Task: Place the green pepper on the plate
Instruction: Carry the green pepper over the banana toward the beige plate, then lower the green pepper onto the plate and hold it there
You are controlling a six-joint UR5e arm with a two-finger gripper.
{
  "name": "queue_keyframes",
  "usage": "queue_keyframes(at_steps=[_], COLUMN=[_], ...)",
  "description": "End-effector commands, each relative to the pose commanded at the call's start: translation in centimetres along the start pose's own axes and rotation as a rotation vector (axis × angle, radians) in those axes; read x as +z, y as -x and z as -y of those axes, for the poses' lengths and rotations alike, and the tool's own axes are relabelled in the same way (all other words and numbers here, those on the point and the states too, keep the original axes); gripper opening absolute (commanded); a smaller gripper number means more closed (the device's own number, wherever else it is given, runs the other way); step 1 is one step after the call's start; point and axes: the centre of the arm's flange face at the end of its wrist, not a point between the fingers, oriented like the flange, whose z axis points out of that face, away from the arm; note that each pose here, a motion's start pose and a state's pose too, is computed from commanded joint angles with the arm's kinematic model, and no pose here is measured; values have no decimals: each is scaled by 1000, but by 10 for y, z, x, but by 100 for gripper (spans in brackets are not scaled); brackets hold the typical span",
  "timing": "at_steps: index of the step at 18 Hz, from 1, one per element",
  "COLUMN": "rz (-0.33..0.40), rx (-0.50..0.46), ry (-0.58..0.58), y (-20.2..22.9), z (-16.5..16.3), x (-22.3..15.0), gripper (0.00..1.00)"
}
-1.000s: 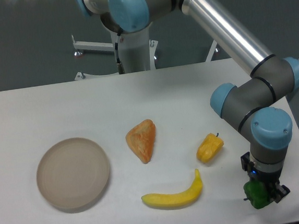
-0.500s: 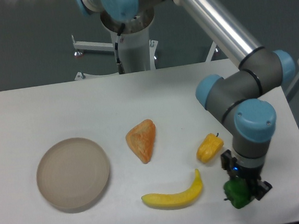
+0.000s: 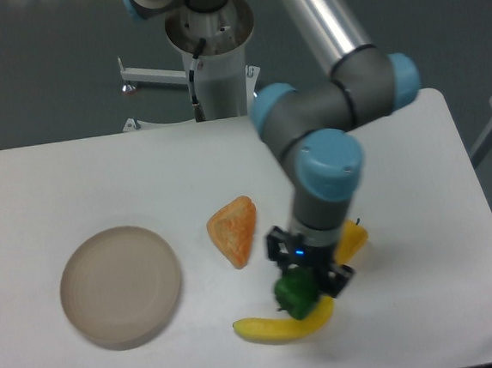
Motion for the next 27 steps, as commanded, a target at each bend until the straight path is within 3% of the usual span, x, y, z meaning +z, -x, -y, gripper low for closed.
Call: queue_keyframes(at_steps=[6,14,19,27], rz=[-39,-87,-101,-95], rx=[-98,-175,-182,-176], ry=[21,106,147,132], y=[-91,-179,-205,-208], z=[26,39,36,37], x=[11,55,80,94], gripper=[37,38,38,38])
